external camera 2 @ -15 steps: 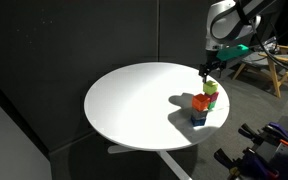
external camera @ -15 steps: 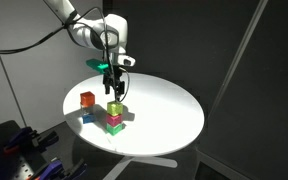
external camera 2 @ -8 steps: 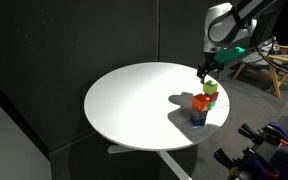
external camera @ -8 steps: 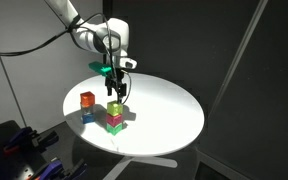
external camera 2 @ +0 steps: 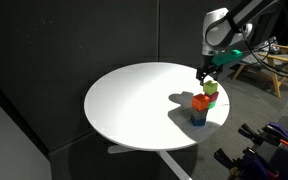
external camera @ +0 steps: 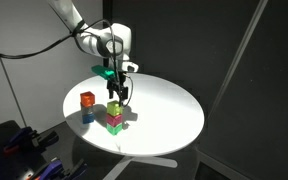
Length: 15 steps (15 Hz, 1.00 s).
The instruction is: Move the green block to the other stack of blocks
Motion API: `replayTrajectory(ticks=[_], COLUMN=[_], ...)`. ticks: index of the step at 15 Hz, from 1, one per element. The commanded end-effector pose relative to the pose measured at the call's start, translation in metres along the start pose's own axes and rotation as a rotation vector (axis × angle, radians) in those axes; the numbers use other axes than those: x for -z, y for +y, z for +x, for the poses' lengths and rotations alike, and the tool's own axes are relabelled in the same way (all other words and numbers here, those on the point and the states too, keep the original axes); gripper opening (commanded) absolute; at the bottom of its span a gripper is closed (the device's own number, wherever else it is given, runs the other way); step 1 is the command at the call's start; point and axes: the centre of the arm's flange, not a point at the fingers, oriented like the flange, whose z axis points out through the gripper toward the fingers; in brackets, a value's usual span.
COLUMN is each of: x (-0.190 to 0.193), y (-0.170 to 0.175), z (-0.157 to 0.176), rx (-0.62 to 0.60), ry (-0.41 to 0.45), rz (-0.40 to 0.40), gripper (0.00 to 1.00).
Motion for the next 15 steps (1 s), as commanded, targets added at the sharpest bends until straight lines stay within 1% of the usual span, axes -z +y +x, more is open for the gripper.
replayTrajectory(ticks=[1,6,7,8,9,12,13,15], x=[-0.003,-0.011,-0.012,-0.013,-0.014,-0.014,-0.01,-0.002], y=[0.002,0.003,0.003,0.003,0.002,0.001,0.002,0.002], z=[0.009,0.011,0.011,0.011,0.012,0.01,0.009,0.003], rx=[-0.004,-0.008,-0.009,-0.009,-0.011,-0.007,-0.003,0.006], ry=[0.007,-0.008,-0.013,-0.015,-0.02,-0.025,-0.025,-0.034], rz=[-0.011,-0.016,-0.015,-0.017,-0.02,-0.027,-0.024,-0.025], gripper=[1.0,1.0,0.75,0.73,0.66,0.39,0.34,0.31])
